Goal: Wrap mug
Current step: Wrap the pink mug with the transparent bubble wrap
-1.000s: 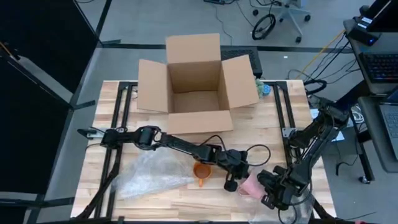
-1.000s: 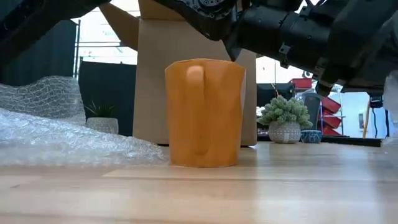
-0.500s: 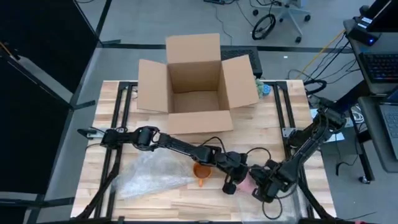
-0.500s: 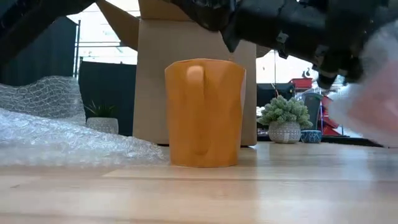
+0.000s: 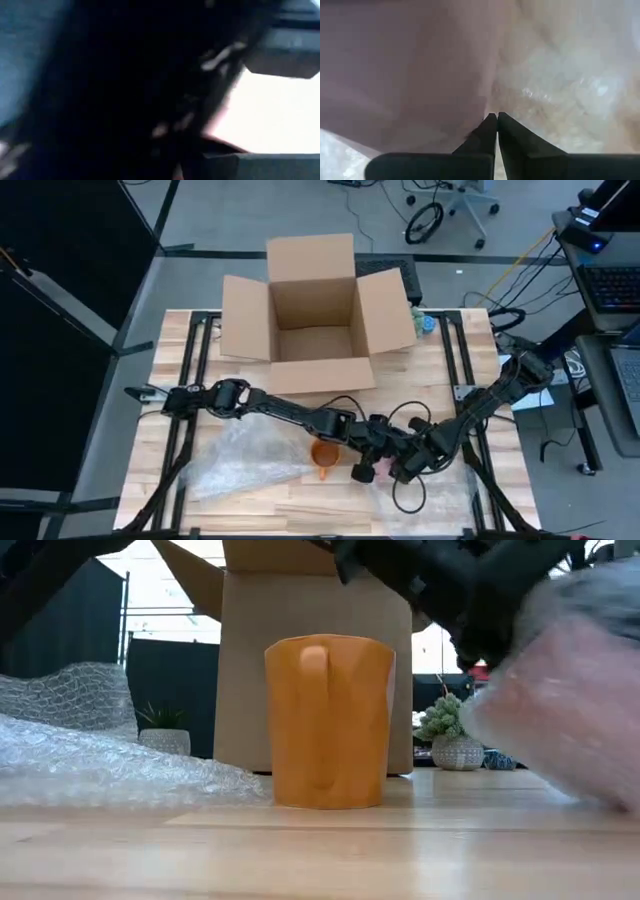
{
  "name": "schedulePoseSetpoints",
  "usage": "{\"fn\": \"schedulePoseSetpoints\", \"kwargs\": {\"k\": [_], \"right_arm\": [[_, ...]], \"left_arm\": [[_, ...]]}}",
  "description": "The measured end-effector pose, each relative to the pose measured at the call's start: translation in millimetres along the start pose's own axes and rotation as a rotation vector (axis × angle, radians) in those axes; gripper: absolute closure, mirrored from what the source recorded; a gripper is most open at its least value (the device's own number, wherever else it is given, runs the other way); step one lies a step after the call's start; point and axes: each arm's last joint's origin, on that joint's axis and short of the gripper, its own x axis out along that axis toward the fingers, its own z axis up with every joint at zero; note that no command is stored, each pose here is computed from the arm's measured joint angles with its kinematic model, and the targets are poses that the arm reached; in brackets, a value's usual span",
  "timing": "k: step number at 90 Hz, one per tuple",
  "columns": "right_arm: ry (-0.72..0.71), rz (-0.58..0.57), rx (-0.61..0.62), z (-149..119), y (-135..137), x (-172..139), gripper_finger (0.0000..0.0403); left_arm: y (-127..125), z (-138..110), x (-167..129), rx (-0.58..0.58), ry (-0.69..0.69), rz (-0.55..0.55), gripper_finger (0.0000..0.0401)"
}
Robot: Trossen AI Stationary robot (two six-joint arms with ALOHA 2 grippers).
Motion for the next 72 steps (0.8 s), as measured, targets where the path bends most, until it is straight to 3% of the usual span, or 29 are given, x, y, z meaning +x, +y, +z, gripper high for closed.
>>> {"fn": "schedulePoseSetpoints", "kwargs": {"k": [10,26,37,56,72], "right_arm": [[-0.021,0.003,-0.009,-2.1,2.1,-0.6,0.0403],[-0.177,-0.027,-0.006,-3.9,5.7,-0.9,0.0403],[-0.184,-0.026,0.024,-7.9,4.7,3.9,0.0403],[-0.022,0.054,0.007,-13.3,2.4,-8.5,0.0403],[0.157,0.104,-0.015,-25.5,-4.4,-46.6,0.0403]], "left_arm": [[-0.9,4.6,-4.9,0.012,-0.015,-0.007,0.0401],[-6.7,6.7,-6.8,0.042,-0.001,-0.02,0.0401],[-9.3,5.6,-7.1,0.045,0.018,-0.02,0.0401],[-10.8,11.1,-7.4,0.051,-0.03,-0.011,0.0401],[-9.7,12.4,-7.5,0.048,-0.042,-0.005,0.0401]]}}
